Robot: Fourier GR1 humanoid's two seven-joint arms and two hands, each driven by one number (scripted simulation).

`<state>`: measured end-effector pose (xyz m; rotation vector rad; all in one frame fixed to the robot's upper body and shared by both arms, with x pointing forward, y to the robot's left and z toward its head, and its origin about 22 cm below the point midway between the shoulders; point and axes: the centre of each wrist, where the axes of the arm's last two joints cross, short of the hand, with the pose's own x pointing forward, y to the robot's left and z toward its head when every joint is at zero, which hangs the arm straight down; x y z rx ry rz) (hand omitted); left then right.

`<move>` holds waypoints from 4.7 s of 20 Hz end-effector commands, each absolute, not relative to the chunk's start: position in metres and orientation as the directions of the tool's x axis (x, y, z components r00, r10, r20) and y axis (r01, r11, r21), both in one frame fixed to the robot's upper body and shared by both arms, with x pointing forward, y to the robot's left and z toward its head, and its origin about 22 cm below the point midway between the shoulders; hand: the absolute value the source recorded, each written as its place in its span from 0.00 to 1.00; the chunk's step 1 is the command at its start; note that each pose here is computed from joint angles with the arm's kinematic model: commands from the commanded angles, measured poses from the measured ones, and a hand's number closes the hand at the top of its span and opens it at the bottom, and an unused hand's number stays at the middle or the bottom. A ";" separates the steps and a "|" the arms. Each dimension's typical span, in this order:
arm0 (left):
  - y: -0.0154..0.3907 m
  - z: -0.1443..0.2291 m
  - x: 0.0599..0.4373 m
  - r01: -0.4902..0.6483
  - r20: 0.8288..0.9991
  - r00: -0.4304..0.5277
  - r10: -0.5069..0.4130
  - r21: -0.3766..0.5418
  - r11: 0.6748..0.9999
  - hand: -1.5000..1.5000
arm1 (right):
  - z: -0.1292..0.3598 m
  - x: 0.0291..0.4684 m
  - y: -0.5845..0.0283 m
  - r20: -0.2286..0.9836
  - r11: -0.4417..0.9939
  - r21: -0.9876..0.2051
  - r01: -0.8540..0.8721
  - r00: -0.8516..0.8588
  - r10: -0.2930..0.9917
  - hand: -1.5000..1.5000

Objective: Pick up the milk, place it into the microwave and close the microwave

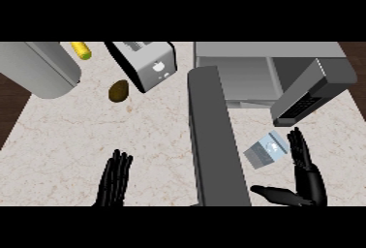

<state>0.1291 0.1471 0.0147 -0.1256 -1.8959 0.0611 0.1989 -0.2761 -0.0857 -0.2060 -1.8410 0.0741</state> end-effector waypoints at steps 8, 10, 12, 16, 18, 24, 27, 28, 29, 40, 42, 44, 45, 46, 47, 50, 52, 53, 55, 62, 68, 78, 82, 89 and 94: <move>0.185 0.010 0.114 0.059 0.946 -0.300 0.122 -0.109 0.992 0.00 | -0.122 0.237 -0.273 0.931 0.963 -0.220 0.153 -0.262 0.255 1.00; 0.199 0.018 0.135 0.040 0.941 -0.325 0.097 -0.089 0.995 0.00 | -0.119 0.249 -0.282 0.933 0.966 -0.180 0.186 -0.279 0.228 1.00; 0.177 0.008 0.125 0.053 0.943 -0.315 0.110 -0.099 0.994 0.00 | -0.122 0.262 -0.289 0.923 0.960 -0.185 0.208 -0.298 0.243 1.00; 0.172 0.015 0.112 0.049 0.940 -0.314 0.134 -0.125 0.991 0.00 | -0.135 0.253 -0.301 0.908 0.927 -0.294 0.233 -0.236 0.347 1.00; 0.207 0.023 0.129 0.062 0.942 -0.310 0.129 -0.115 0.991 0.00 | -0.143 0.251 -0.288 0.901 0.924 -0.318 0.212 -0.235 0.364 1.00; 0.203 0.001 0.121 0.070 0.941 -0.315 0.122 -0.106 0.992 0.00 | -0.149 0.261 -0.284 0.869 0.895 -0.421 0.146 -0.219 0.444 1.00; 0.235 0.002 0.112 0.054 0.936 -0.332 0.114 -0.102 0.993 0.00 | -0.143 0.267 -0.307 0.874 0.898 -0.399 0.184 -0.222 0.433 1.00; 0.215 0.006 0.109 0.057 0.943 -0.313 0.115 -0.102 0.993 0.00 | -0.143 0.269 -0.300 0.886 0.906 -0.379 0.189 -0.207 0.414 1.00; 0.226 0.018 0.129 0.052 0.938 -0.323 0.127 -0.116 0.992 0.00 | -0.151 0.257 -0.301 0.902 0.932 -0.302 0.198 -0.256 0.347 1.00; 0.233 0.011 0.115 0.052 0.944 -0.311 0.111 -0.100 0.994 0.00 | -0.144 0.276 -0.258 0.915 0.988 -0.139 0.070 -0.372 0.156 1.00; 0.228 0.017 0.107 0.033 0.950 -0.291 0.113 -0.108 0.994 0.00 | -0.142 0.273 -0.241 0.908 0.988 -0.138 0.073 -0.388 0.156 1.00; 0.228 -0.005 0.116 0.029 0.947 -0.300 0.115 -0.112 0.993 0.00 | -0.131 0.290 -0.241 0.909 0.987 -0.138 0.084 -0.384 0.160 1.00; 0.240 0.019 0.116 0.030 0.950 -0.285 0.125 -0.121 0.992 0.00 | -0.120 0.292 -0.250 0.902 0.987 -0.143 0.078 -0.399 0.163 1.00; 0.234 0.019 0.109 0.042 0.944 -0.300 0.135 -0.129 0.991 0.00 | -0.122 0.290 -0.232 0.899 0.983 -0.156 0.101 -0.398 0.184 1.00; 0.230 -0.006 0.113 0.020 0.947 -0.299 0.119 -0.118 0.993 0.00 | -0.123 0.291 -0.233 0.893 0.977 -0.184 0.107 -0.398 0.212 1.00; 0.235 0.013 0.101 0.027 0.949 -0.293 0.119 -0.116 0.993 0.00 | -0.093 0.316 -0.221 0.887 0.963 -0.211 0.168 -0.381 0.261 1.00; 0.247 -0.008 0.107 0.029 0.952 -0.289 0.103 -0.099 0.995 0.00 | -0.102 0.307 -0.218 0.882 0.955 -0.240 0.173 -0.372 0.289 1.00; 0.238 0.006 0.118 0.031 0.946 -0.297 0.131 -0.127 0.991 0.00 | -0.090 0.309 -0.208 0.885 0.959 -0.216 0.185 -0.377 0.272 1.00; 0.254 -0.008 0.123 0.034 0.949 -0.291 0.124 -0.119 0.992 0.00 | -0.077 0.332 -0.206 0.886 0.952 -0.236 0.195 -0.358 0.293 1.00; 0.232 -0.004 0.120 0.032 0.952 -0.279 0.124 -0.120 0.992 0.00 | -0.059 0.363 -0.198 0.879 0.923 -0.321 0.215 -0.296 0.374 1.00; 0.267 -0.008 0.118 0.031 0.944 -0.307 0.119 -0.115 0.993 0.00 | -0.030 0.395 -0.223 0.808 0.834 -0.486 0.261 -0.230 0.542 1.00; 0.258 -0.002 0.142 0.080 0.946 -0.289 0.149 -0.131 0.988 0.00 | -0.012 0.412 -0.242 0.703 0.691 -0.611 0.387 -0.136 0.698 1.00; 0.259 0.000 0.140 0.067 0.960 -0.273 0.057 -0.040 0.997 0.00 | -0.002 0.417 -0.249 0.643 0.603 -0.650 0.463 -0.088 0.761 1.00; 0.252 -0.006 0.146 0.104 0.963 -0.268 0.018 0.010 0.995 0.00 | 0.007 0.423 -0.252 0.574 0.499 -0.695 0.518 -0.020 0.819 0.00; 0.257 -0.008 0.145 0.101 0.960 -0.279 0.021 0.008 0.995 0.00 | 0.007 0.423 -0.251 0.546 0.478 -0.723 0.499 -0.013 0.838 0.00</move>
